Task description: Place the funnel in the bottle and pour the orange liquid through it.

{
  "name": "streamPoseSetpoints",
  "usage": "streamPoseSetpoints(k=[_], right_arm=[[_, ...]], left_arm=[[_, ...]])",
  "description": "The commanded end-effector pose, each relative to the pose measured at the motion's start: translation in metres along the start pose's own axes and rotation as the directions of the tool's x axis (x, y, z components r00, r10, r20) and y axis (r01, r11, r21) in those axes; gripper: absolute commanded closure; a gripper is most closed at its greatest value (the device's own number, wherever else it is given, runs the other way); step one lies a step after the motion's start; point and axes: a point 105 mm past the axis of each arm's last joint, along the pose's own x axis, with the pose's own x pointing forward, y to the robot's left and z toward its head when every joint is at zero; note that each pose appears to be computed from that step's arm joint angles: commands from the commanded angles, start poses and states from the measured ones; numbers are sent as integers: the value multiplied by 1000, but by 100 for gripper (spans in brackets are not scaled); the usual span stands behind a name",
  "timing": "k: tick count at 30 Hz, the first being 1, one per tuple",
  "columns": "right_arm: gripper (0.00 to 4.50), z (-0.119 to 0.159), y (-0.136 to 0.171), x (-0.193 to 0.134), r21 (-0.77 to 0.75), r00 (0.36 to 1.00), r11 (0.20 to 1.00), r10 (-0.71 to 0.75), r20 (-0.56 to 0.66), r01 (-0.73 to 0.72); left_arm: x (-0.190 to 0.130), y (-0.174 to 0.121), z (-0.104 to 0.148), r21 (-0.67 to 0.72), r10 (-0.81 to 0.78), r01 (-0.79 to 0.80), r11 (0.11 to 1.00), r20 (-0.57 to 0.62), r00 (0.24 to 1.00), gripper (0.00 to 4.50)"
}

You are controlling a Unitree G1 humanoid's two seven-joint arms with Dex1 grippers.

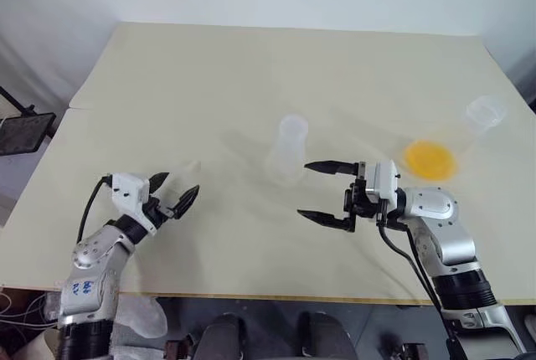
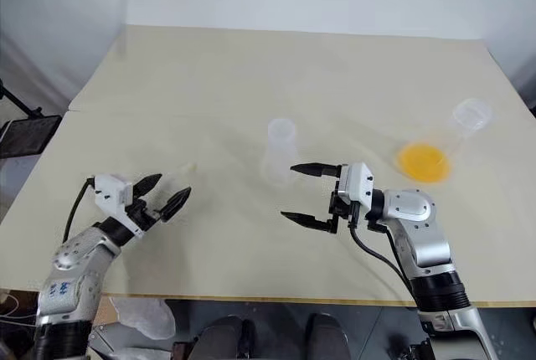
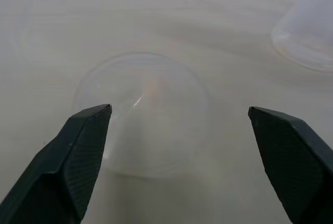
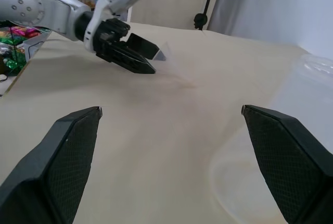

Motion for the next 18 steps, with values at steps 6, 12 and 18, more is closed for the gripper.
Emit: streamPoseSetpoints(k=[6,12,18], right_arm=[[0,10,-5,-6,-41,999,998,-36,18,37],[0,10,-6,-6,-50,998,997,-51,21,52],[0,11,-3,-12,-66,997,995,-70,20,71]], left_arm=[[-1,3,4,34,11,-11,999,8,1000,229],[-7,11,9,49,31,-33,998,24,999,418],[-12,8,18,80,-25,20,997,55,998,447]])
